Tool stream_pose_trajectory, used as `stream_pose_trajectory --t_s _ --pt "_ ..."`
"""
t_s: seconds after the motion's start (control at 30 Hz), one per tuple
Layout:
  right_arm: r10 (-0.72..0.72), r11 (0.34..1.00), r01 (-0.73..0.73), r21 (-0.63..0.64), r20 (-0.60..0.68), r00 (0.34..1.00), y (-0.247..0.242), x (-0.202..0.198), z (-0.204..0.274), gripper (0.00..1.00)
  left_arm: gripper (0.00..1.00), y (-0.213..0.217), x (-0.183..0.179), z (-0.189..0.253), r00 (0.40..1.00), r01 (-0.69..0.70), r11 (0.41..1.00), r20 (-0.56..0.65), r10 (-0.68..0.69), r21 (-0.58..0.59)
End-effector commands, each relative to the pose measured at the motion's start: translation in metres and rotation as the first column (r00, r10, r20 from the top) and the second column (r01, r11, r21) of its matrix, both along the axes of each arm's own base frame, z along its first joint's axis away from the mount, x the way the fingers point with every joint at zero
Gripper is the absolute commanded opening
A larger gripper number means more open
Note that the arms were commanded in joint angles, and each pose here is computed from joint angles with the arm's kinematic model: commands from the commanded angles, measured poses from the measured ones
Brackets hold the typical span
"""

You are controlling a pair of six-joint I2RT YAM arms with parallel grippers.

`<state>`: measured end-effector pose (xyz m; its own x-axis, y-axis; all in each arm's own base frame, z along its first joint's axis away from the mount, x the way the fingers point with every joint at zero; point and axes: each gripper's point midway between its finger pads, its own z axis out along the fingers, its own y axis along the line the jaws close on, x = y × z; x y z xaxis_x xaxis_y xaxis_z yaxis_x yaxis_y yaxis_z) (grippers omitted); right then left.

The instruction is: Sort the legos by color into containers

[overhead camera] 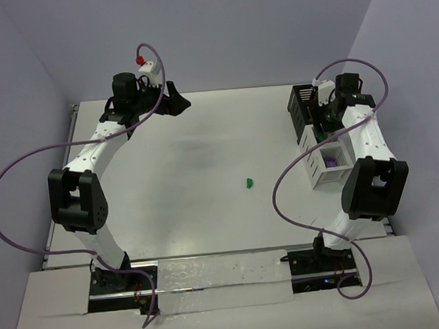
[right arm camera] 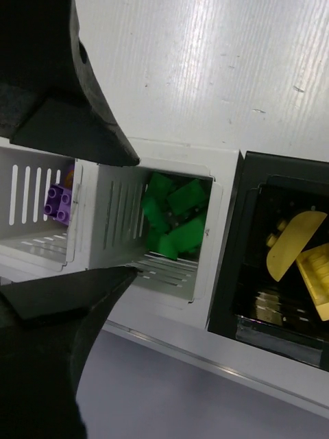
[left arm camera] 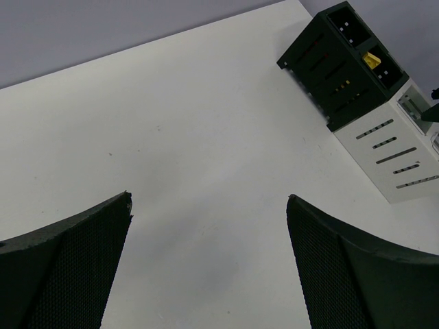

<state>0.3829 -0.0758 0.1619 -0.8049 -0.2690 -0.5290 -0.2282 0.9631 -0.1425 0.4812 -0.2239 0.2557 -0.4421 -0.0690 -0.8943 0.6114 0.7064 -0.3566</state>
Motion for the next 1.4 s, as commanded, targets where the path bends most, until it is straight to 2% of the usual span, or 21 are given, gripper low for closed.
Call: stream_pose_trajectory --t_s 0.0,0.1,0.23,0.27,0.33,0.37,0.43,0.53,0.57,0.67,0.8,0.9,1.07,1.37 --pt "0.002 1.0 -0.002 0.002 0.08 0.997 -0.001 0.011 0.025 0.69 0.99 -0.001 0.004 0.025 0.998 -0.007 1.0 0.069 0.007 -0.002" --pt "0.052 0.997 -0.058 0.048 0.132 0.99 0.018 0.01 0.048 0.7 0.99 -0.001 0.003 0.025 0.998 -0.01 1.0 0.07 0.01 -0.001" --pt "0.232 0.961 -0.253 0.112 0.173 0.957 0.087 -0.004 0.065 0.72 0.99 0.003 0.002 0.023 0.997 -0.027 1.0 0.066 0.028 -0.003" --pt "0.34 0.924 -0.361 0.127 0.162 0.926 0.125 -0.015 0.062 0.75 0.99 0.007 0.002 0.023 0.998 -0.038 0.999 0.055 0.038 -0.013" --pt "0.424 0.883 -0.442 0.156 0.134 0.895 0.148 -0.027 0.052 0.77 0.99 0.009 0.002 0.023 0.998 -0.037 0.999 0.048 0.039 -0.027" --pt "0.505 0.838 -0.518 0.172 0.114 0.855 0.175 -0.038 0.045 0.78 0.99 0.014 0.001 0.023 0.999 -0.033 0.998 0.024 0.034 -0.056" --pt "0.596 0.777 -0.592 0.212 0.053 0.801 0.201 -0.052 0.021 0.81 0.99 0.018 0.0 0.022 1.0 -0.023 0.997 0.008 0.024 -0.073" --pt "0.712 0.692 -0.686 0.226 -0.056 0.7 0.242 -0.066 -0.013 0.91 0.99 0.026 0.0 0.027 0.999 -0.021 0.999 0.035 0.023 -0.047" --pt "0.715 0.69 -0.689 0.221 -0.059 0.697 0.243 -0.066 -0.014 0.92 0.99 0.027 -0.001 0.028 0.999 -0.021 0.999 0.04 0.023 -0.043" --pt "0.762 0.647 -0.735 0.203 -0.142 0.632 0.262 -0.072 -0.046 0.94 0.99 0.033 -0.005 0.029 0.998 -0.033 0.999 0.043 0.034 -0.031" --pt "0.775 0.626 -0.765 0.148 -0.22 0.592 0.269 -0.074 -0.074 0.95 0.99 0.037 -0.011 0.025 0.999 -0.039 0.999 0.037 0.04 -0.031" --pt "0.771 0.623 -0.772 0.126 -0.264 0.579 0.276 -0.071 -0.09 0.96 0.99 0.037 -0.014 0.025 0.999 -0.036 0.999 0.034 0.038 -0.034" --pt "0.737 0.653 -0.753 0.088 -0.303 0.604 0.275 -0.061 -0.104 0.96 0.99 0.038 -0.015 0.026 0.998 -0.037 0.999 0.04 0.038 -0.029" --pt "0.702 0.65 -0.759 0.038 -0.412 0.581 0.262 -0.071 -0.133 0.92 0.99 0.039 -0.015 0.021 0.999 -0.037 0.999 0.031 0.037 -0.028"
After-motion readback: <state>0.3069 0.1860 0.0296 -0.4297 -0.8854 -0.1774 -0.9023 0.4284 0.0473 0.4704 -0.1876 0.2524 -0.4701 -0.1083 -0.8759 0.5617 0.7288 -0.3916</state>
